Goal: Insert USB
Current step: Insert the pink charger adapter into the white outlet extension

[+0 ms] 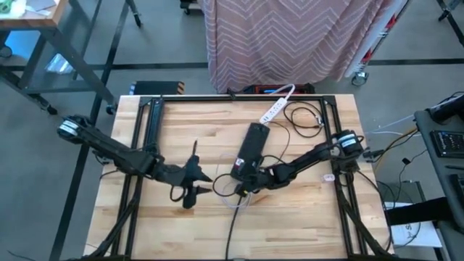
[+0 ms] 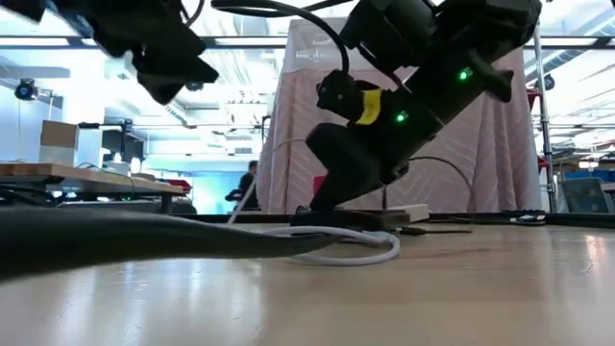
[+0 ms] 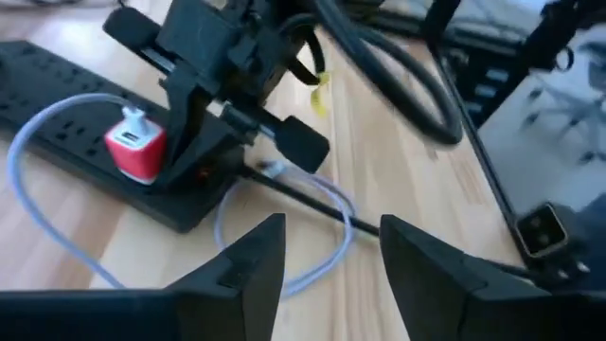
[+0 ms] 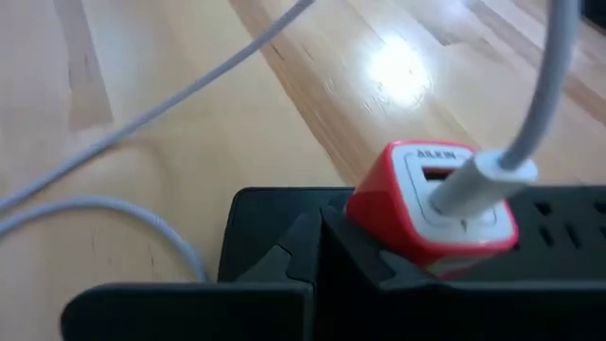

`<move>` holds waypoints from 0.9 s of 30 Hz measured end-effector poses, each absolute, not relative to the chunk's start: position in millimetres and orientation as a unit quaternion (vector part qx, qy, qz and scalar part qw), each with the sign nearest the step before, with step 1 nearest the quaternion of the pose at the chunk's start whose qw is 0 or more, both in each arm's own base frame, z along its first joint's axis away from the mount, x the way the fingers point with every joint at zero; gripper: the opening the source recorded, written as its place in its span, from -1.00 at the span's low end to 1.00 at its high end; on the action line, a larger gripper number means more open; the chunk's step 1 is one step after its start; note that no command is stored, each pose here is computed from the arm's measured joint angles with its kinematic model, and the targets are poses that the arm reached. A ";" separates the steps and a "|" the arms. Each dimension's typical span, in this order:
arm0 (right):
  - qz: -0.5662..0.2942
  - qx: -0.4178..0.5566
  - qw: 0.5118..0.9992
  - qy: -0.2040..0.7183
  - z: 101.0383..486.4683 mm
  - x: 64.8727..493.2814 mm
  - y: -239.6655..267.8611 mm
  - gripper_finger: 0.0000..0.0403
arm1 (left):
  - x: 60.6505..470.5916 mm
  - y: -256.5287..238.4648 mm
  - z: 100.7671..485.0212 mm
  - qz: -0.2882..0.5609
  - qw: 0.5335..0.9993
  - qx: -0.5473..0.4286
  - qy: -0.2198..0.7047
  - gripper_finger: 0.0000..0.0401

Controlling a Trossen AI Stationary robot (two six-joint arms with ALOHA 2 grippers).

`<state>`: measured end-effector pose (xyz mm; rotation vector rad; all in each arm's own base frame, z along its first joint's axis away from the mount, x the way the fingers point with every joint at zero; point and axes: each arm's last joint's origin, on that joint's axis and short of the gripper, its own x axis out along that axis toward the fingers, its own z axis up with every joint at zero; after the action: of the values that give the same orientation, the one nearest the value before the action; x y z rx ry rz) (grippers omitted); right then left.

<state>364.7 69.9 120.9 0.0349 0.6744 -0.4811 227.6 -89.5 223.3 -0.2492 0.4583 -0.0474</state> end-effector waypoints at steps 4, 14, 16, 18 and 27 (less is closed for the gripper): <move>-0.221 0.023 0.916 0.334 121.4 364.3 70.5 -1.00 | 224.2 -84.2 212.5 0.016 0.983 -0.116 0.143 -0.26; -0.217 0.029 0.916 0.336 115.8 366.6 71.1 -1.00 | 220.4 -71.5 233.3 0.074 0.996 -0.037 -0.022 -0.42; -0.218 0.034 0.916 0.336 115.7 366.6 71.2 -1.00 | 222.4 -70.8 238.0 0.077 0.996 -0.032 -0.021 -0.44; -0.218 0.034 0.916 0.336 115.7 366.5 71.2 -1.00 | 223.4 -71.3 239.3 0.076 0.996 -0.033 -0.017 -0.47; -0.215 0.030 0.916 0.337 115.6 366.7 71.3 -1.00 | 225.9 -74.1 235.2 0.046 0.997 -0.050 0.026 -0.56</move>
<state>366.7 71.3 115.6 0.0612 0.6944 -0.4429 225.9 -74.1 235.2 -0.0996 0.0519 0.0919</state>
